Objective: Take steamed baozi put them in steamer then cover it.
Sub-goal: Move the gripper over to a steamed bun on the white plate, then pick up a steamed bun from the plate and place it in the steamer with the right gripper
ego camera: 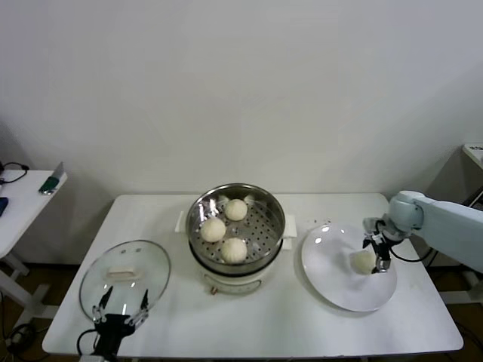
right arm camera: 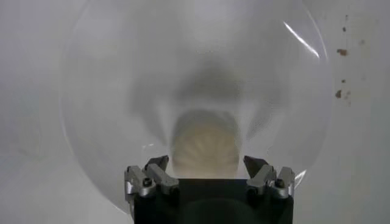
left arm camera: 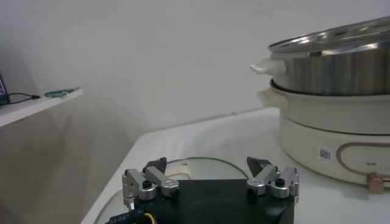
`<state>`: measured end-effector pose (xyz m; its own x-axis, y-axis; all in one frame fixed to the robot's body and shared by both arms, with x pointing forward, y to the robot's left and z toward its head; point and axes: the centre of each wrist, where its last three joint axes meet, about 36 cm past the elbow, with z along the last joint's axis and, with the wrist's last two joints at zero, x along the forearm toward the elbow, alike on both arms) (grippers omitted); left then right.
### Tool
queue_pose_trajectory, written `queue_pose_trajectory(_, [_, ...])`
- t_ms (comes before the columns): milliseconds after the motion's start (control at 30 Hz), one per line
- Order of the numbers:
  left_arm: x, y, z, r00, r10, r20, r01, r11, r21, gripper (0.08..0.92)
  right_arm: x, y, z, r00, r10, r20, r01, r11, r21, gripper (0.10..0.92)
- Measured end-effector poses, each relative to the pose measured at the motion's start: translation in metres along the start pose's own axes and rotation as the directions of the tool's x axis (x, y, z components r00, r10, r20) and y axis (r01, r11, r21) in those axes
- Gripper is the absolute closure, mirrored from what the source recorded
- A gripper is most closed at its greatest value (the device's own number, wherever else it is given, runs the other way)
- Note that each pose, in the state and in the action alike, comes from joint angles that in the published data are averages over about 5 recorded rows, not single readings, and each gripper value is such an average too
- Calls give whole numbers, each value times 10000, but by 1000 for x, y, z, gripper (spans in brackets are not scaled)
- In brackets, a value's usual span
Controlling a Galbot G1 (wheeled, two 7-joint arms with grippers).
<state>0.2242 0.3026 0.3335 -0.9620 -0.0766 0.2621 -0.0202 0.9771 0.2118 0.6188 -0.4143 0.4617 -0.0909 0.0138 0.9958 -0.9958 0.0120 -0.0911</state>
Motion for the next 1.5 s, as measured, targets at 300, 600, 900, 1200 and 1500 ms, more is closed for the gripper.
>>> queue_pose_trajectory(300, [-1, 1, 0, 10000, -26, 13, 26, 10000, -18, 177, -3, -1, -1, 9999, -70, 72, 71, 10000, -66, 350])
queue_pose_trajectory(600, [-2, 0, -2, 10000, -8, 71, 8, 10000, 0, 177, 16, -2, 1, 9997, -81, 213, 84, 9999, -137, 401])
queue_pose_trajectory(900, [-3, 0, -6, 9999, 31, 124, -31, 10000, -36, 177, 101, -25, -37, 9951, 510, 852, -540, 9980, 338, 403])
queue_pose_trajectory(1200, [-4, 1, -9, 9997, 110, 223, -108, 9999, -90, 177, 212, -36, -128, 9665, 1276, 2226, -1544, 9821, 1075, 403])
queue_pose_trajectory(1500, [-4, 3, -9, 9996, 62, 288, -59, 9999, -109, 177, 247, -32, -223, 9492, 1317, 2859, -1890, 9648, 1830, 403])
